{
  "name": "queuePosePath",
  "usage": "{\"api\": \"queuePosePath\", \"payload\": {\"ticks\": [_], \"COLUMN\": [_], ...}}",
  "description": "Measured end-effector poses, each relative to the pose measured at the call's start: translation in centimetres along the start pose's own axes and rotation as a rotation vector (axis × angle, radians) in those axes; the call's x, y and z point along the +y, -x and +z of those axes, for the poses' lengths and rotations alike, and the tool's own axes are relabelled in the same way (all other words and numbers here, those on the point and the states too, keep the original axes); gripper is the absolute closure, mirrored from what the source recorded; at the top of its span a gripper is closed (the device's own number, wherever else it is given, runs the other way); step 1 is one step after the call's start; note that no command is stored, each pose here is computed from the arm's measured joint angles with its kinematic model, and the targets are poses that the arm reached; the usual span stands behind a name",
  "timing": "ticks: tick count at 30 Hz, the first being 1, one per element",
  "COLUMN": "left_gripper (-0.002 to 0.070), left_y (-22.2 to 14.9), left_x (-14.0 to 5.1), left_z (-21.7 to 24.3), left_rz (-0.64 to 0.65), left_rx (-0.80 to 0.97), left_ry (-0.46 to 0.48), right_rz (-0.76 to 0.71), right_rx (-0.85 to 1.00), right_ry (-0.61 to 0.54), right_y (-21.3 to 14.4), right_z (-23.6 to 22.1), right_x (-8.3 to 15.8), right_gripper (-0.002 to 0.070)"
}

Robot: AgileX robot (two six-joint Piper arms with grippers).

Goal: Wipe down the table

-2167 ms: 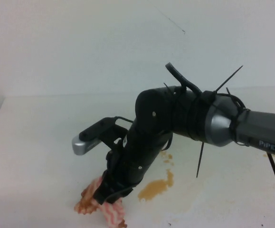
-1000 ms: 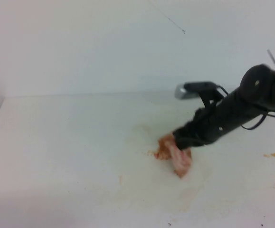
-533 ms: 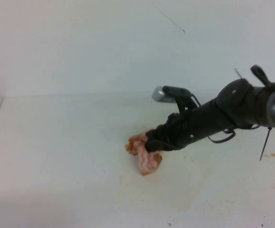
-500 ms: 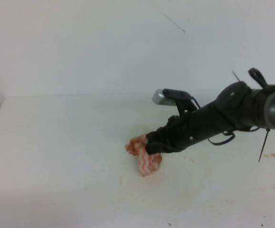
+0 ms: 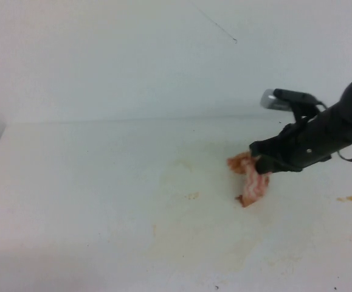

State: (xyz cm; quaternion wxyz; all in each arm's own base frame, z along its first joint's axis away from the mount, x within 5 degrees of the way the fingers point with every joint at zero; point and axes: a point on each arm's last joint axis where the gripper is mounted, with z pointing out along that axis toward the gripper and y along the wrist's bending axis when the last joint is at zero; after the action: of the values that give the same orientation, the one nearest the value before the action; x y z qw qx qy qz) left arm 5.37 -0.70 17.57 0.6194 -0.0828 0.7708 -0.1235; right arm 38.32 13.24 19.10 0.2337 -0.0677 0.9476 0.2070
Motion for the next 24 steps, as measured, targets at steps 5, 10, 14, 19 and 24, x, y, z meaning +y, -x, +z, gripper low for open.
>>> {"api": "queuePosePath", "payload": {"ticks": [5, 10, 14, 19, 24], "left_gripper": [0.0675, 0.0675, 0.0675, 0.0675, 0.0675], "left_y": [0.0, 0.0, 0.0, 0.0, 0.0], "left_x": [0.0, 0.0, 0.0, 0.0, 0.0], "left_z": [0.0, 0.0, 0.0, 0.0, 0.0], "left_rz": [0.000, 0.000, 0.000, 0.000, 0.000], "left_rx": [0.000, 0.000, 0.000, 0.000, 0.000], "left_ry": [0.000, 0.000, 0.000, 0.000, 0.000], "right_rz": [0.078, 0.071, 0.127, 0.167, 0.302], "right_rx": [-0.161, -0.095, -0.028, 0.060, 0.107], "right_ry": [-0.117, -0.156, -0.171, -0.204, -0.252], "right_y": [-2.8, -5.5, -7.3, -9.5, -12.7], "right_z": [-4.6, -6.0, -5.8, -6.2, -6.9], "right_x": [-3.2, -5.5, -7.2, -9.5, -12.6], "right_gripper": [0.0675, 0.0675, 0.0675, 0.0675, 0.0675]}}
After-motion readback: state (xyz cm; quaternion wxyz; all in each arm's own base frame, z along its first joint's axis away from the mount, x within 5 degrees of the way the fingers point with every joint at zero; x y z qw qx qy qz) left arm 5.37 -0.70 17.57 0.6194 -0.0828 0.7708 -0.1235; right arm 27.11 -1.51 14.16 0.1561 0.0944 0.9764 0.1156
